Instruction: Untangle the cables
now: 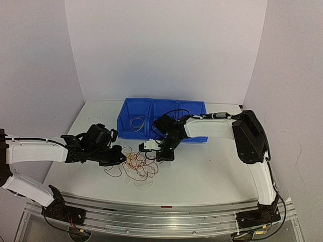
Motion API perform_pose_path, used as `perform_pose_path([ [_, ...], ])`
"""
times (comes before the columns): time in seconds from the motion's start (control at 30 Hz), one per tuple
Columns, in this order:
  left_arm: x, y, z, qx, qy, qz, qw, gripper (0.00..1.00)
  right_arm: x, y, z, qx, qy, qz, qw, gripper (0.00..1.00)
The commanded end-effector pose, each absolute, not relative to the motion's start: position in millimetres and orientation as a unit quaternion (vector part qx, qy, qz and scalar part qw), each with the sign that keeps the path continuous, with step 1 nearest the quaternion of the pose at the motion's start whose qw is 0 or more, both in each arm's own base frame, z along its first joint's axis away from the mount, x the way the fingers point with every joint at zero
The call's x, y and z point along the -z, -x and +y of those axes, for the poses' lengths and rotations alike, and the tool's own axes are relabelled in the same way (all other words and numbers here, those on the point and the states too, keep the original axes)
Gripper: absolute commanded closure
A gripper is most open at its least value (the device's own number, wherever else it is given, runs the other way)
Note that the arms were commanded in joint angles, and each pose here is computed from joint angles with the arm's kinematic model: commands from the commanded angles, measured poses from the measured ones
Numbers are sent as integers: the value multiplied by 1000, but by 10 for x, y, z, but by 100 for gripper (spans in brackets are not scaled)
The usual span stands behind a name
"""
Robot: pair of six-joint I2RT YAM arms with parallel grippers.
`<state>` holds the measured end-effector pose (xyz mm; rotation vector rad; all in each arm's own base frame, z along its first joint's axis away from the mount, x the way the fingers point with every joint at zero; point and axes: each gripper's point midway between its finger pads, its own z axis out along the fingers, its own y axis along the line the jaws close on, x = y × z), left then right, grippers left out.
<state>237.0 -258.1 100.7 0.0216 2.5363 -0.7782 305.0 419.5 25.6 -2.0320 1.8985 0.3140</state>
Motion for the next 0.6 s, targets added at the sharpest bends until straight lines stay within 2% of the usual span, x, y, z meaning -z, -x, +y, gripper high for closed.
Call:
perform_pose_path([
  [0.0,-1158,-2473,-2527,275,14,924,267,100,-550,-3363,4326,-81,667,699,244,100],
  [0.1,-1146,-2515,-2305,233,65,929,280,100,-978,-3620,4137,-47,565,768,299,100],
  [0.2,-1146,-2510,-2049,186,119,932,286,100,-1442,-3781,3633,-40,413,845,339,100],
  [0.43,-1171,-2445,-1616,114,204,926,296,99,-2081,-3788,1719,18,111,901,419,100],
  [0.57,-1191,-2435,-1492,86,229,923,298,97,-2302,-3678,658,68,-16,904,422,100],
])
